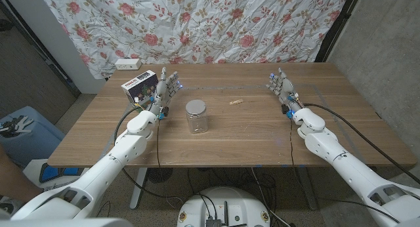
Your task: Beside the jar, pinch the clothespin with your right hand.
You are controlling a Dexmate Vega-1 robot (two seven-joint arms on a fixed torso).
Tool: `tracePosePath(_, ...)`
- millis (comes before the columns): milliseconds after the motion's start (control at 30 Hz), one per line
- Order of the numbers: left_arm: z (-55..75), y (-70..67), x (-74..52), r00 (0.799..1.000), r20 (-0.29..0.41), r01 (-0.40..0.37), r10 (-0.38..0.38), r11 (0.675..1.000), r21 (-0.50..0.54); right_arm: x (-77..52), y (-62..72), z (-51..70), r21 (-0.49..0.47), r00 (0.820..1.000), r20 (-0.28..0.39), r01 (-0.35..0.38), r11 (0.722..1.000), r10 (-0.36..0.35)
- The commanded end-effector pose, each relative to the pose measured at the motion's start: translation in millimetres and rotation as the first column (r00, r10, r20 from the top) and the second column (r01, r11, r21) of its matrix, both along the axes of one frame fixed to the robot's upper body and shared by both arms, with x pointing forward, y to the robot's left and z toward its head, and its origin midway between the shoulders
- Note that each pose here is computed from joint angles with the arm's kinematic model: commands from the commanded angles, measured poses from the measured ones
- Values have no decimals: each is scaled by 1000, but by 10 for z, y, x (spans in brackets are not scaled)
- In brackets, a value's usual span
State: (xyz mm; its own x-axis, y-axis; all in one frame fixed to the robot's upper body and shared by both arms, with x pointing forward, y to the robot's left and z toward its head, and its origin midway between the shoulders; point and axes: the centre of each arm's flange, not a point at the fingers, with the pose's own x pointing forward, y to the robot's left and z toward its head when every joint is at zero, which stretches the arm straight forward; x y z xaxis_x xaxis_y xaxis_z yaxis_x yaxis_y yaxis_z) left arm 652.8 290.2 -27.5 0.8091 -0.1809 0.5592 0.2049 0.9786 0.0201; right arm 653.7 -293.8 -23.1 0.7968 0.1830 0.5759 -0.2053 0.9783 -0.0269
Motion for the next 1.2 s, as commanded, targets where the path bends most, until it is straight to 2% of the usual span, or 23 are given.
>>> tracePosePath(33, -1, 1, 0, 1000, 0, 0, 0, 1000, 0, -84, 8, 42, -32, 999, 41, 6, 999, -4)
tracePosePath(333, -1, 2, 1, 1000, 0, 0, 0, 1000, 0, -205, 140, 111, -102, 997, 79, 34, 994, -26)
tracePosePath(567, -1, 2, 1, 1000, 0, -1, 1, 1000, -1, -277, 234, 188, -204, 993, 92, 90, 975, -72)
tracePosePath(633, -1, 1, 0, 1000, 0, -1, 1, 1000, -1, -287, 247, 190, -208, 989, 122, 105, 972, -80)
tracePosePath(700, -1, 1, 0, 1000, 0, -1, 1, 1000, -1, -295, 244, 205, -202, 991, 111, 100, 974, -79)
tracePosePath(933, -1, 1, 0, 1000, 0, 0, 0, 1000, 0, -339, 312, 273, -315, 970, 180, 214, 925, -164)
tracePosePath(1133, -1, 1, 0, 1000, 0, 0, 0, 1000, 0, -334, 349, 386, -412, 951, 246, 277, 868, -188)
tracePosePath(1200, -1, 1, 0, 1000, 0, 0, 0, 1000, 0, -311, 353, 407, -422, 951, 252, 273, 864, -178)
